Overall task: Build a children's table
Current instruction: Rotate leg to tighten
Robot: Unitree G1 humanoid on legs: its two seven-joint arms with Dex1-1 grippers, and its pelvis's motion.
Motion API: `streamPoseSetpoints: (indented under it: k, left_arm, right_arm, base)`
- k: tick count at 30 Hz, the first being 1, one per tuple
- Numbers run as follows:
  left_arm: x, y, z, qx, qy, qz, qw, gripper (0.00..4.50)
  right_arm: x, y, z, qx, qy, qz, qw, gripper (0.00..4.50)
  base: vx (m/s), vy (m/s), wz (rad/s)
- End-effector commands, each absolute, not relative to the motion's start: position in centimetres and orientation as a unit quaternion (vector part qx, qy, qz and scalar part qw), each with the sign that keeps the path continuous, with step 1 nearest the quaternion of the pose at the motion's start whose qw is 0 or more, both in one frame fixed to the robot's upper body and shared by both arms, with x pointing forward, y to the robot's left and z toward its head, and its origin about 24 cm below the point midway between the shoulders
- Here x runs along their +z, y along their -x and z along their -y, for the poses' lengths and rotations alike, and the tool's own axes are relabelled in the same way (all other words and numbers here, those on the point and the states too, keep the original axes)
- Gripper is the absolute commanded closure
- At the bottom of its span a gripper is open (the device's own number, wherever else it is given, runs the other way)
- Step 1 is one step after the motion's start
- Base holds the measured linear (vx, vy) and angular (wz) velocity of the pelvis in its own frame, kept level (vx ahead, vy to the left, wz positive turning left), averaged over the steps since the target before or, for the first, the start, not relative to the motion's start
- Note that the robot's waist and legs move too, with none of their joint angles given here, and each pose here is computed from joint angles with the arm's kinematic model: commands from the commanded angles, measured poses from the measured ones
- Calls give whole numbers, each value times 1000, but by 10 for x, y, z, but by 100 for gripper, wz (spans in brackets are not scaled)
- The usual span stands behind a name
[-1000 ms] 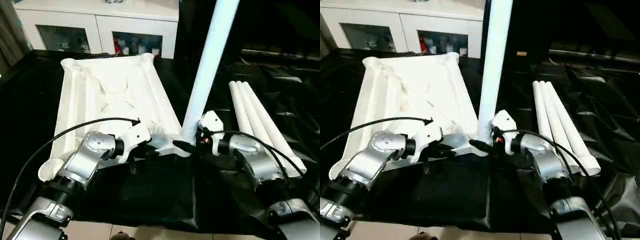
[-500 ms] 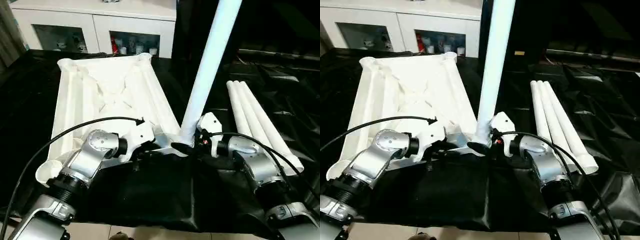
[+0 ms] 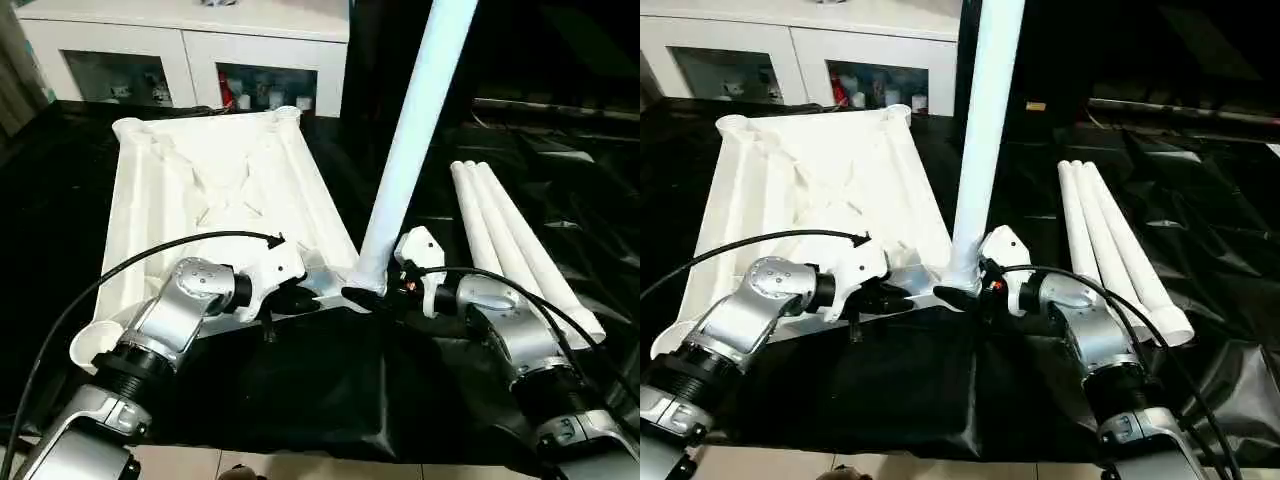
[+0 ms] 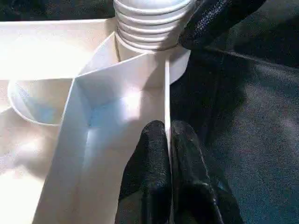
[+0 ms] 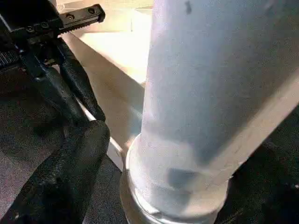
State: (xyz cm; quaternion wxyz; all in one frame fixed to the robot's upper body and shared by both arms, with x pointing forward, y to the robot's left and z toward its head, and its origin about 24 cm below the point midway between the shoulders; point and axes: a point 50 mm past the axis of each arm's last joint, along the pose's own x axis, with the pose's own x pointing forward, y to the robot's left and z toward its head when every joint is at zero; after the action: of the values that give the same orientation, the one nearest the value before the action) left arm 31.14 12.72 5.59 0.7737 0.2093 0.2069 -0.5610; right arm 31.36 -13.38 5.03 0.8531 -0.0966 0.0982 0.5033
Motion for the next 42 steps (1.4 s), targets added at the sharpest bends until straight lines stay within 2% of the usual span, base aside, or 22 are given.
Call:
streamPoseSetpoints:
  k: [1, 18, 19, 21, 28, 32, 42]
  left_arm:
    - [60, -313, -128, -559, -208, -200, 777, 448]
    - [61, -304, -126, -600, -209, -199, 747, 448]
    - [61, -304, -126, -599, -209, -199, 747, 450]
    - [61, -304, -126, -600, -210, -199, 746, 450]
    - [61, -304, -127, -599, -211, -199, 746, 450]
    - [60, -304, -127, -599, -211, -201, 746, 450]
    - [59, -303, -129, -599, -211, -205, 745, 450]
  right_arm:
    - [52, -313, 139, 502, 98, -100, 854, 43]
    - [49, -313, 142, 513, 114, -118, 843, 43]
    - [49, -314, 141, 514, 114, -118, 842, 62]
    - [48, -313, 140, 517, 115, -121, 839, 62]
    - [45, -312, 138, 523, 110, -126, 836, 136]
    - [44, -312, 138, 524, 107, -127, 836, 160]
    - [40, -309, 136, 526, 101, -130, 834, 177]
  base:
    - [0, 0, 0]
    - [0, 0, 0]
    - [0, 0, 0]
    - [0, 0, 0]
    - [0, 0, 0]
    - [0, 0, 0]
    - [0, 0, 0]
